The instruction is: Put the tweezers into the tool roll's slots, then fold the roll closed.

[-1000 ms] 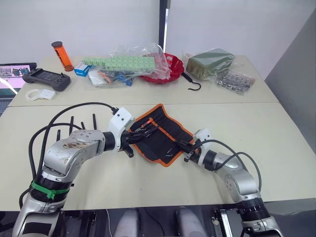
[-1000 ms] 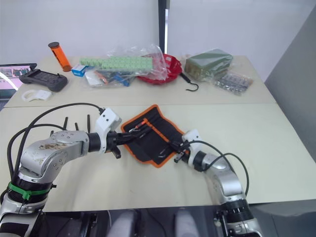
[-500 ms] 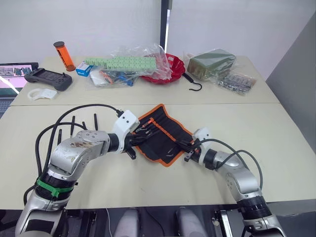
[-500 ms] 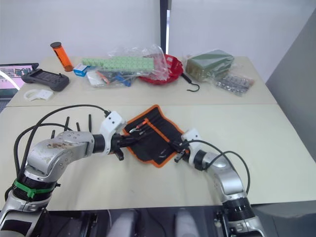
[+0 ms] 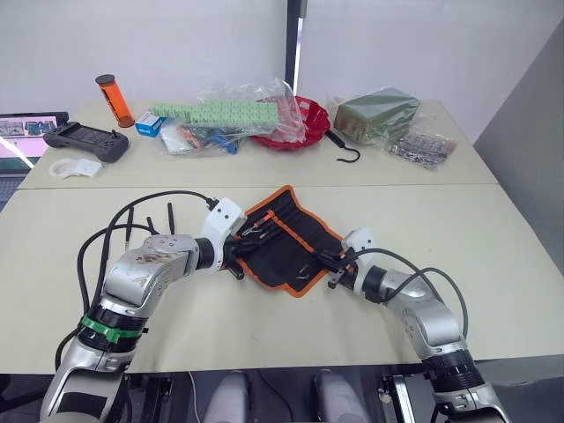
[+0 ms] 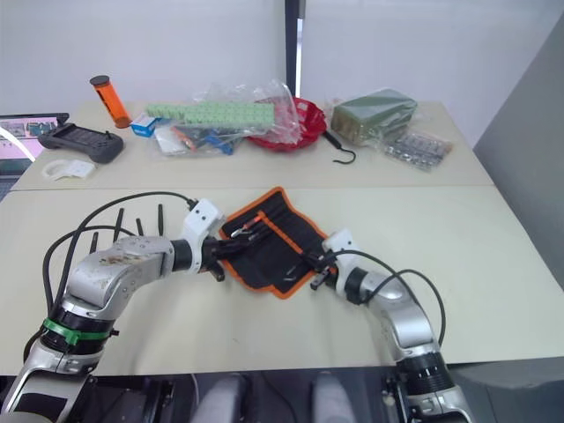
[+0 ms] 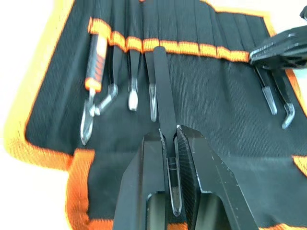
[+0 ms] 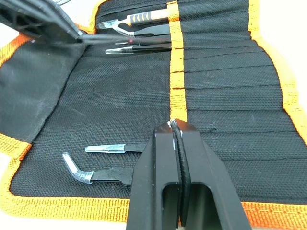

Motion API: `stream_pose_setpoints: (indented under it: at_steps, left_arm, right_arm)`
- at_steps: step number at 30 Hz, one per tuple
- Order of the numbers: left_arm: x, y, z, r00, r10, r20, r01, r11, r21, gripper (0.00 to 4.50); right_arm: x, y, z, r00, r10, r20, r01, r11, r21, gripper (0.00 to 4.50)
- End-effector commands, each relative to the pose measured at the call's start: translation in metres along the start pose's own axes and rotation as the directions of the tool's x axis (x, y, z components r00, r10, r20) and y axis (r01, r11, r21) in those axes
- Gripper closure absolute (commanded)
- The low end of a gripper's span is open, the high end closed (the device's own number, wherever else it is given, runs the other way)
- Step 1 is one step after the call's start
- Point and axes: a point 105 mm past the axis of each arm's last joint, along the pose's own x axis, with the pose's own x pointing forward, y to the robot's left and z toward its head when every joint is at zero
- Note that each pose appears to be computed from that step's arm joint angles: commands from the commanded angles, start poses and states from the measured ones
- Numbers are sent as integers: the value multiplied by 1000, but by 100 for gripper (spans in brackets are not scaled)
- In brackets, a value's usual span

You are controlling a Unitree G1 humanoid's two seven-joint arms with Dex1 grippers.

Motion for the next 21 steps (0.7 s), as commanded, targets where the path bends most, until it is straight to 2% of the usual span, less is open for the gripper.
stream_pose_setpoints:
  at_steps: [1, 5, 11, 17, 21]
  left_arm:
    - [3, -6, 4, 1000, -30, -3, 30, 999, 37, 450]
    - [5, -12, 1, 998, -60, -29, 62, 997, 55, 450]
    - [8, -1, -6, 998, -8, -63, 11, 999, 42, 450]
    - [9, 8, -2, 998, 23, -58, -21, 999, 33, 450]
    - [16, 2, 2, 999, 10, -44, -8, 999, 39, 450]
  right_arm:
    - [-1, 2, -18, 998, -4, -66, 6, 1000, 26, 448]
    - [0, 3, -19, 998, -8, -67, 10, 1000, 26, 448]
    - [3, 7, -19, 998, -4, -66, 6, 1000, 31, 448]
    - [9, 11, -16, 998, 9, -59, -7, 999, 32, 448]
    - [14, 10, -12, 999, 11, -50, -9, 1000, 26, 448]
